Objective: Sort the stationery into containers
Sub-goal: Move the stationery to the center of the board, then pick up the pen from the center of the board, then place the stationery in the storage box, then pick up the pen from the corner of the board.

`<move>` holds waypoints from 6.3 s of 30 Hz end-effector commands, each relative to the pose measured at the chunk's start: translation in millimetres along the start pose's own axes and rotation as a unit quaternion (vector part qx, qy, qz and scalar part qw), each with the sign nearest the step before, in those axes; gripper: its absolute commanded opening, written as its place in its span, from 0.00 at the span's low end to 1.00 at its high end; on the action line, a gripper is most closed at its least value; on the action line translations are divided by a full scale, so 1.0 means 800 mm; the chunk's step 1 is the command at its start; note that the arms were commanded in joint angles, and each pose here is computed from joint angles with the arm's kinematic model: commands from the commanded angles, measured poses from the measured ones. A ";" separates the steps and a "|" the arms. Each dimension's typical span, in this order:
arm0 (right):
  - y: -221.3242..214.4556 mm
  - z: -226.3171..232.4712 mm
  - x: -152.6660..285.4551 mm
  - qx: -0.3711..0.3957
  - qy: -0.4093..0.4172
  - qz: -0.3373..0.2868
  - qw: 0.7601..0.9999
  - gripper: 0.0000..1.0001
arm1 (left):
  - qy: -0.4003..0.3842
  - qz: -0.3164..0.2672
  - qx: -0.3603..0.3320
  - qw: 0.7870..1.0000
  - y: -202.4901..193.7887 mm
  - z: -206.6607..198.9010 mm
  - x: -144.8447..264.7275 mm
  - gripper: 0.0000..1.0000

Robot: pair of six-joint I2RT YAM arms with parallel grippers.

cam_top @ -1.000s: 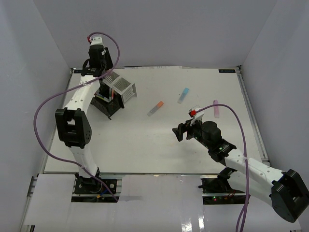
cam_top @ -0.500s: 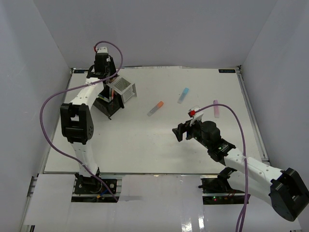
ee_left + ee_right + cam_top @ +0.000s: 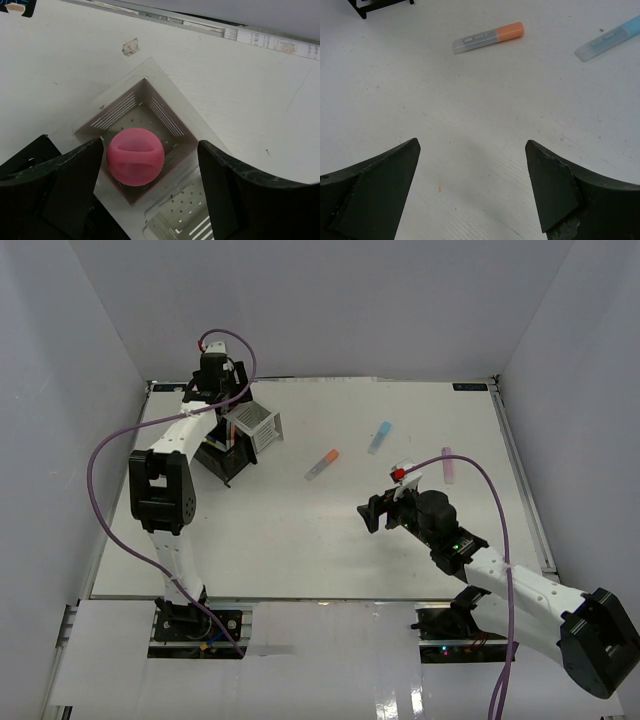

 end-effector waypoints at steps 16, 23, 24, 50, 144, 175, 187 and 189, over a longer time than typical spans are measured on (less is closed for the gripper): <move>-0.001 -0.011 0.025 -0.024 -0.054 -0.038 0.998 0.90 | -0.310 -0.005 -0.130 0.942 -0.002 -0.194 0.185 0.98; -0.012 -0.015 0.031 -0.031 -0.064 -0.032 0.997 0.90 | -0.291 0.092 -0.206 0.930 -0.064 -0.246 0.132 0.92; -0.014 -0.015 0.031 -0.033 -0.066 -0.031 0.997 0.90 | -0.291 0.100 -0.207 0.929 -0.067 -0.250 0.126 0.91; -0.025 -0.021 0.033 -0.036 -0.087 -0.013 0.995 0.90 | -0.268 0.193 -0.242 0.912 -0.171 -0.298 0.031 0.75; 0.041 -0.143 0.031 -0.186 -0.421 -0.004 0.888 0.91 | -0.067 -0.280 0.038 0.957 0.016 -0.046 0.137 0.86; -0.018 -0.272 -0.069 -0.194 -0.393 0.255 0.862 0.48 | -0.263 -0.053 0.011 0.963 -0.051 -0.048 0.243 0.98; -0.005 -0.136 -0.114 -0.063 -0.291 0.261 0.918 0.08 | -0.391 0.022 0.076 0.917 -0.051 -0.087 0.252 0.98; 0.002 -0.107 -0.114 -0.055 -0.253 0.235 0.937 0.08 | -0.397 0.029 0.082 0.914 -0.053 -0.096 0.256 0.98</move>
Point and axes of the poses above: each gripper's point midway between its finger pads, its own x axis back along the fingers, its own z axis along the line the jaws close on, y = z × x, the point moved 10 cm from there along x, back along the fingers, and after that the axes turned 7 degrees about -x, right-handed, at the moved point
